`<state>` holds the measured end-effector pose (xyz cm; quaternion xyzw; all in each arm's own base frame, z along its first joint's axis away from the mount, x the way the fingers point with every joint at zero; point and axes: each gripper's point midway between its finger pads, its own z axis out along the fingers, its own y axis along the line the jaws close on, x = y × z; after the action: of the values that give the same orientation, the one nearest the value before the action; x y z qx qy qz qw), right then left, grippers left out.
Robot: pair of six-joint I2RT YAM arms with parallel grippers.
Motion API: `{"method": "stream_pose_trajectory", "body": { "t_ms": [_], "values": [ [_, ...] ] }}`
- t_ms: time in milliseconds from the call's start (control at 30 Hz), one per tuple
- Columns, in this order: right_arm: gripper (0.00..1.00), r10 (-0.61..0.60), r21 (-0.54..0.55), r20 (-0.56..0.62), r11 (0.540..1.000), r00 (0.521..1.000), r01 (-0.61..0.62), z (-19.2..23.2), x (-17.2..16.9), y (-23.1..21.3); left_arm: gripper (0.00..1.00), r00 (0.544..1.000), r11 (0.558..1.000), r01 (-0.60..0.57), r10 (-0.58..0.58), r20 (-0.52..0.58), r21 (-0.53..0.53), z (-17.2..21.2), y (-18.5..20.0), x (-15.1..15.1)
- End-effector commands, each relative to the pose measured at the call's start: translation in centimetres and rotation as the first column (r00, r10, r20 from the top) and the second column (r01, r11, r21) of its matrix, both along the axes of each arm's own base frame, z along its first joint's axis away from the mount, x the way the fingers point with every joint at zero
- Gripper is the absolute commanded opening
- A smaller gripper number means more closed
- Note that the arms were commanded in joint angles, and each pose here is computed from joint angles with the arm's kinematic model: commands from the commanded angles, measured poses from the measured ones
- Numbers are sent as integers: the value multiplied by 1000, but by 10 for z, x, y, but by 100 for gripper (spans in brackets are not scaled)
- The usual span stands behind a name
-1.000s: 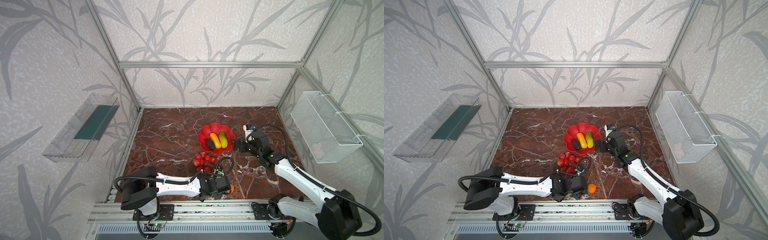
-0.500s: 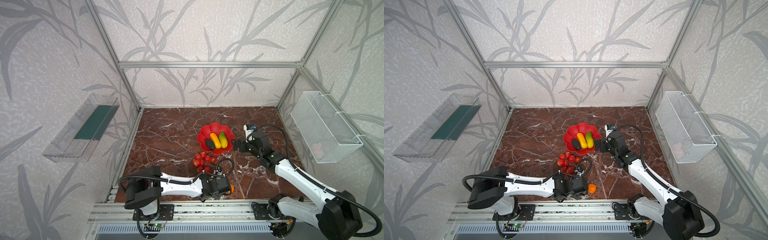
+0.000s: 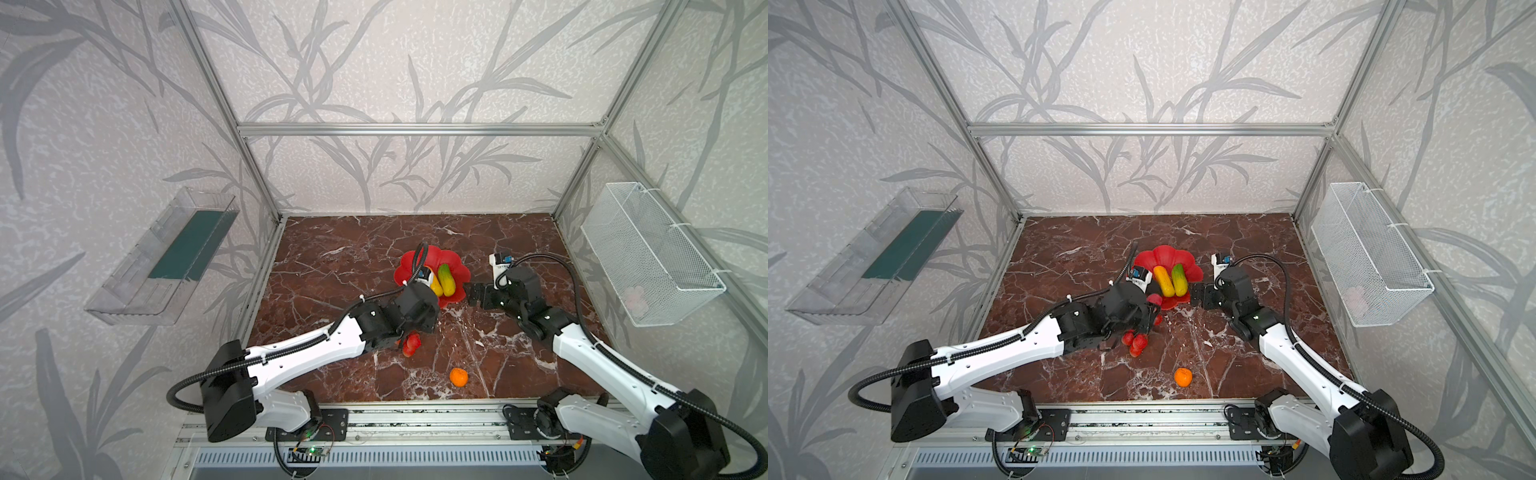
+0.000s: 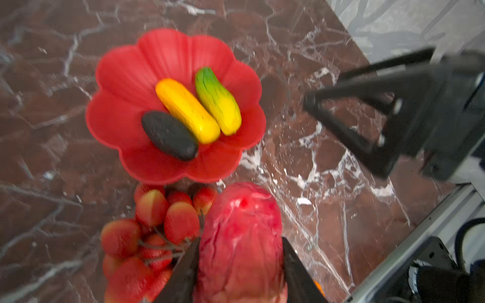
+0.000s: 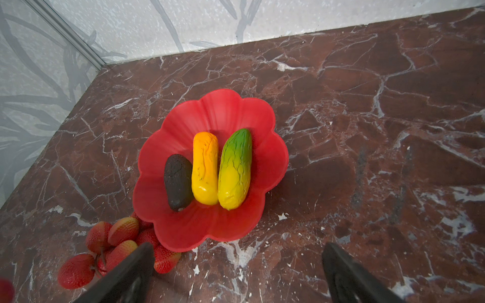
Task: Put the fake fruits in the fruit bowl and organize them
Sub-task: 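Lift the mango with the left gripper and lower it into the bowl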
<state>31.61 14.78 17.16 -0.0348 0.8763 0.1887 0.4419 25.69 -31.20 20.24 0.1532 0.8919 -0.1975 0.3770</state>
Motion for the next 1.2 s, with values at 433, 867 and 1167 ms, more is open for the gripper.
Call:
{"method": "stream_pose_trajectory", "body": {
  "t_ms": [433,867,1167],
  "values": [
    [99,9,16,-98,1000,995,-7,-24,-33,-9,40,991,981,95,-76,-112,172,-87,-43,81],
    [93,70,34,-218,997,974,-64,-53,-54,4,61,988,974,65,-33,-151,216,-106,-36,94],
    [91,184,2,-353,981,917,-196,-84,-107,38,72,991,996,-68,60,120,63,-3,-9,102]
  ]
}}
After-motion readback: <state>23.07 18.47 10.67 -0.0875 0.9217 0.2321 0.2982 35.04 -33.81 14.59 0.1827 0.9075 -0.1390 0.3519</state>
